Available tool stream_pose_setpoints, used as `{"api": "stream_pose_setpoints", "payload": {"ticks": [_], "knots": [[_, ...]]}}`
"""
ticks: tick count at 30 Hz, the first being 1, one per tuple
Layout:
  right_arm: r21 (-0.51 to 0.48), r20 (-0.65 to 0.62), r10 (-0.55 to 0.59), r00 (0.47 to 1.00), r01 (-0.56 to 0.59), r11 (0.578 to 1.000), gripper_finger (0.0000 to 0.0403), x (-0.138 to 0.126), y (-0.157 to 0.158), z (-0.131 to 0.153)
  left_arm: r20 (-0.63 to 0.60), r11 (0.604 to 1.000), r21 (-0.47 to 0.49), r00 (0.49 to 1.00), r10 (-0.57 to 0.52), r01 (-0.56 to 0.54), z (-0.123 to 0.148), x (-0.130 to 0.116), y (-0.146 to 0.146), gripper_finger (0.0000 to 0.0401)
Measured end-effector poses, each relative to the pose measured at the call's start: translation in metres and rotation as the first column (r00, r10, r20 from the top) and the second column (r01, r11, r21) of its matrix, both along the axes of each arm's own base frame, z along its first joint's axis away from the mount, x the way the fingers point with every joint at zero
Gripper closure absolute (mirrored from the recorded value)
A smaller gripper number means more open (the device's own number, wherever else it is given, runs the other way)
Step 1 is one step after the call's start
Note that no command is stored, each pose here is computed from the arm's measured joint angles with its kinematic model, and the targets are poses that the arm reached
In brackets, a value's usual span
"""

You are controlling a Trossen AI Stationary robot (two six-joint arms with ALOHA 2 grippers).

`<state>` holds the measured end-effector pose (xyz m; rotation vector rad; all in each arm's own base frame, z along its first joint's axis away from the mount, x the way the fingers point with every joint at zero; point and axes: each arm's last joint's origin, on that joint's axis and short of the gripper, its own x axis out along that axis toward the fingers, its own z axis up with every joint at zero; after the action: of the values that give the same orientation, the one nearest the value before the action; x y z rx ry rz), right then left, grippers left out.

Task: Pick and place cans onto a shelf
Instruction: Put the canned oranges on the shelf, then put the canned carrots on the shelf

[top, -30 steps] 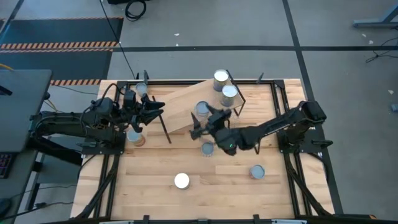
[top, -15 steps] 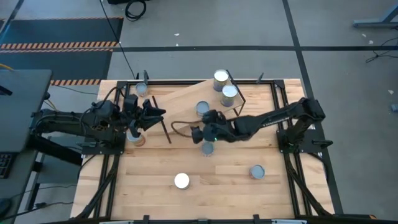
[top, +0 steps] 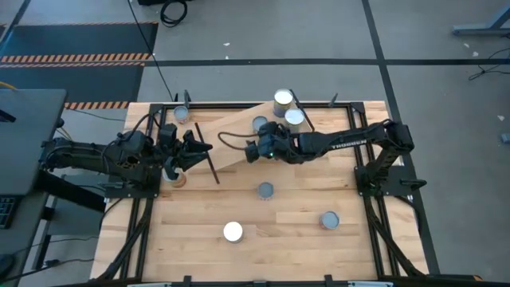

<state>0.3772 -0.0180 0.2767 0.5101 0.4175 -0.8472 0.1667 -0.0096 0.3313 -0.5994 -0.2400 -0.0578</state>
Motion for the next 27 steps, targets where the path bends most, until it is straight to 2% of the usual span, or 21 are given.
{"api": "stream_pose_setpoints", "payload": {"ticks": [5, 8, 10, 12, 15, 18, 21, 27], "knots": [[0.026, 0.030, 0.032, 0.999, -0.032, 0.999, 0.0055, 0.003, -0.004, 0.002, 0.001, 1.000, -0.008, 1.000, -0.002, 0.002, 0.000, 0.000, 0.000, 0.0196], [0.052, 0.071, 0.119, 0.990, -0.123, 0.991, 0.0055, 0.006, 0.012, 0.005, 0.000, 1.000, -0.008, 1.000, -0.001, 0.001, 0.000, 0.000, 0.000, 0.0196], [0.050, 0.082, 0.219, 0.972, -0.224, 0.973, 0.0055, 0.007, 0.028, 0.009, 0.000, 1.000, -0.008, 1.000, -0.001, 0.001, 0.000, 0.000, 0.000, 0.0196], [0.045, 0.063, 0.369, 0.927, -0.372, 0.927, 0.0055, 0.006, 0.046, 0.011, 0.001, 1.000, -0.008, 1.000, -0.002, 0.002, 0.000, 0.000, 0.000, 0.0196], [0.055, -0.075, 0.566, 0.821, -0.564, 0.824, 0.0055, -0.002, 0.079, 0.004, 0.000, 1.000, -0.007, 1.000, -0.005, 0.005, 0.000, 0.000, 0.000, 0.0196], [0.040, -0.251, 0.639, 0.727, -0.652, 0.757, 0.0054, -0.015, 0.107, -0.007, -0.007, 1.000, -0.005, 1.000, -0.006, 0.006, -0.001, 0.000, 0.000, 0.0196], [0.007, -0.377, 0.644, 0.666, -0.693, 0.721, 0.0046, -0.025, 0.123, -0.013, -0.017, 1.000, 0.002, 1.000, -0.004, 0.004, -0.002, 0.000, 0.000, 0.0196], [0.110, -0.434, 0.645, 0.630, -0.673, 0.731, 0.0022, -0.031, 0.108, -0.034, -0.065, 1.000, 0.024, 0.998, 0.000, 0.001, -0.006, 0.001, 0.000, 0.0196]]}}
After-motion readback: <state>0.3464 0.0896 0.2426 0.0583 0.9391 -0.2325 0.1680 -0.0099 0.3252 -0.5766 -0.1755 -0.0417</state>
